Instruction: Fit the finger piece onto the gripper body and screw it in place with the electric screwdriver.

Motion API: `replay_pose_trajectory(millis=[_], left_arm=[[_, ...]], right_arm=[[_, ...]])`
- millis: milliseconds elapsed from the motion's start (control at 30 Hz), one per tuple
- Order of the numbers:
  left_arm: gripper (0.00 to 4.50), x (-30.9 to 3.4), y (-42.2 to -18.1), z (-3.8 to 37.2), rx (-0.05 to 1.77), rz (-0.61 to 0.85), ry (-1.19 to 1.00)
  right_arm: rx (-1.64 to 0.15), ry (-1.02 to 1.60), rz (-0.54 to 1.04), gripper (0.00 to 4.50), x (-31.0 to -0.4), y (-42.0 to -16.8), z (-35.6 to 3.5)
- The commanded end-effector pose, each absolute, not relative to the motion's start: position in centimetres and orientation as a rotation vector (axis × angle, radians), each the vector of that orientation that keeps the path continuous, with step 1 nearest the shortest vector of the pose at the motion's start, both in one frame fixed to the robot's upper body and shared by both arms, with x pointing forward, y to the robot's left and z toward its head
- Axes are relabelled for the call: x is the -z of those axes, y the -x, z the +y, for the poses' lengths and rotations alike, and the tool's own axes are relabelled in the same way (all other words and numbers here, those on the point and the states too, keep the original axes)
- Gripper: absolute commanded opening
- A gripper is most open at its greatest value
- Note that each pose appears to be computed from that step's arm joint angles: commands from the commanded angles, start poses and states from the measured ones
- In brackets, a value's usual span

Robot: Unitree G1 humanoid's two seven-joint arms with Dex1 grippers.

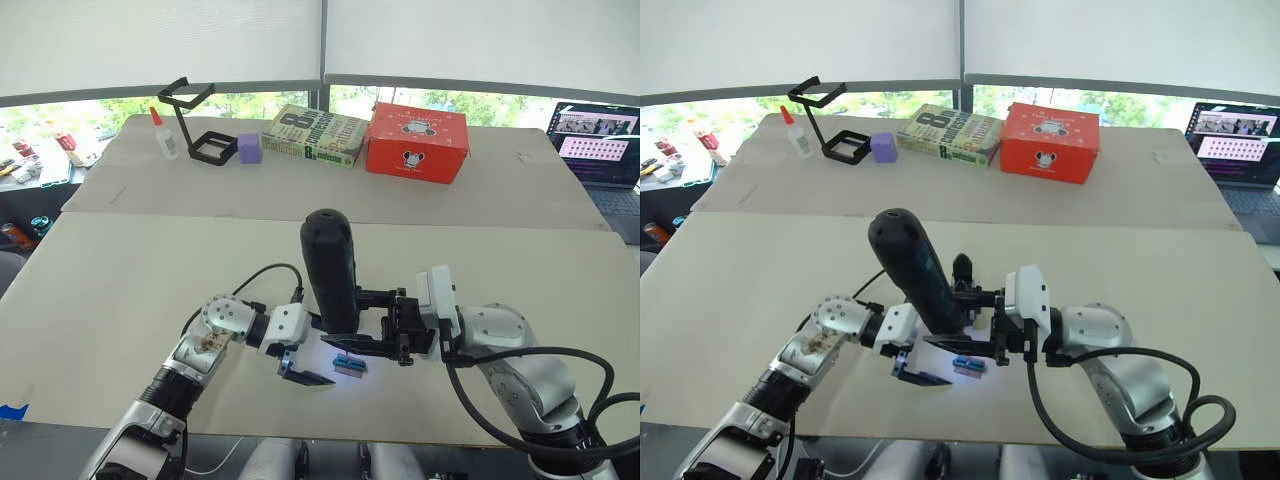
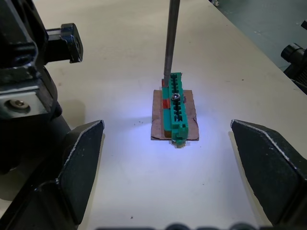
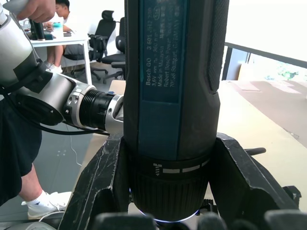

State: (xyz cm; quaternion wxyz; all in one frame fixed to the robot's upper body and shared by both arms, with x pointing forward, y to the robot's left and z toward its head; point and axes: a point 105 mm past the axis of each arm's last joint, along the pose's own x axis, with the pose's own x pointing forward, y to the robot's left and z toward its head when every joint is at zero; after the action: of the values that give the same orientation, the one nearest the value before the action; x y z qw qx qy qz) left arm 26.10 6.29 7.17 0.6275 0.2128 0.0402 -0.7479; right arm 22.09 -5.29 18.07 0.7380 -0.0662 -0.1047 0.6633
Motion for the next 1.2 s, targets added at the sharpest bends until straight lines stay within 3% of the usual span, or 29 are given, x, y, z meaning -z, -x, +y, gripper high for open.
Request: replay_pose_trajectory(millis=[33, 1200], left_arm=[[4.50, -7.9, -26.0, 6.0, 1.728, 0.056, -0.487], [4.50, -7.9, -25.7, 6.0, 1.723, 0.046, -0.491]], right_arm=[[-1.459, 0.136, -0.305, 1.91, -19.3, -21.4, -5.2], [-1.438, 0.153, -0.275, 1.91, -18.3, -21.5, -5.6]])
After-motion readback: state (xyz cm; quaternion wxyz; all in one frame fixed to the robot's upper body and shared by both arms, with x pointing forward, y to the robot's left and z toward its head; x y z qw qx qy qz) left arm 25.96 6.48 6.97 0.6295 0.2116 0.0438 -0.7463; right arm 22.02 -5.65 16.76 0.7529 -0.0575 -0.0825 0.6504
